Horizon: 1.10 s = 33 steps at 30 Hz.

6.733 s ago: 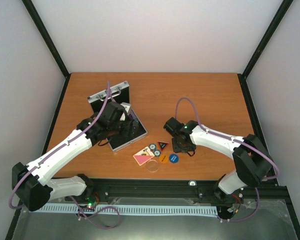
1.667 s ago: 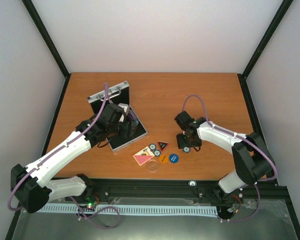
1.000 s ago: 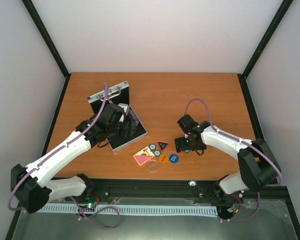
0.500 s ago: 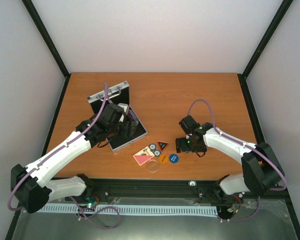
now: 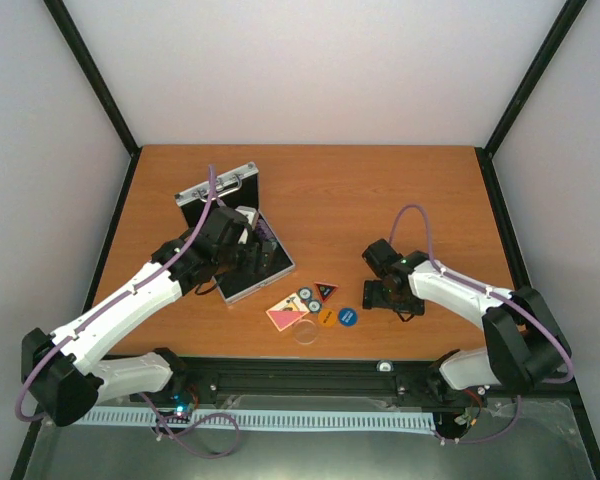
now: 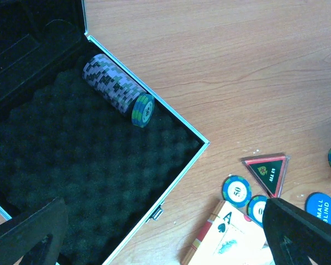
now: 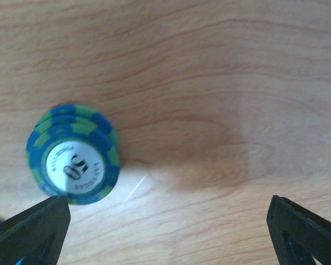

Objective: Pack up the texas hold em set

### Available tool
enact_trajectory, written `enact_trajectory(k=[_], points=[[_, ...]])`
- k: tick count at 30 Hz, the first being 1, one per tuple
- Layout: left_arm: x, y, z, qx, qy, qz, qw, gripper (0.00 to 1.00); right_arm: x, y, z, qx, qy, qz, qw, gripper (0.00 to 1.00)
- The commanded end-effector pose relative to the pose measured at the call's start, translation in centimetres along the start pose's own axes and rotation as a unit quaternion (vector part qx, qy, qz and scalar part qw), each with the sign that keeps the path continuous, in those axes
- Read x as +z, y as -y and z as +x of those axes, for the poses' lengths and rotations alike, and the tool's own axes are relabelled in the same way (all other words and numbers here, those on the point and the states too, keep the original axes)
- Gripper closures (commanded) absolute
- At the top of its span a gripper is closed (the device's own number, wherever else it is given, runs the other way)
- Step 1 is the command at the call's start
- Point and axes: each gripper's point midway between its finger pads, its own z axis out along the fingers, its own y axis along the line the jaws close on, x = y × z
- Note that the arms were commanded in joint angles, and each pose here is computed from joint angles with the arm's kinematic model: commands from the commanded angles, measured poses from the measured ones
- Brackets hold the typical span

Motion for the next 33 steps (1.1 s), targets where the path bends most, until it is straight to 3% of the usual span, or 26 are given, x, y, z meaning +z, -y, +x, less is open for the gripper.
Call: enact_trajectory(k=[1, 33], points=[[-0.5, 0.2, -0.7, 0.000, 0.017, 0.004, 1.000, 0.00, -0.3, 1.4, -1.5, 0.039, 0.031, 0.030, 0.998, 0.00], [0.0, 0.1, -0.6, 0.001, 0.012, -0.001, 1.000, 0.00, 0.6, 2.7, -1.5, 0.073, 0.032, 0.032, 0.996, 0.00]])
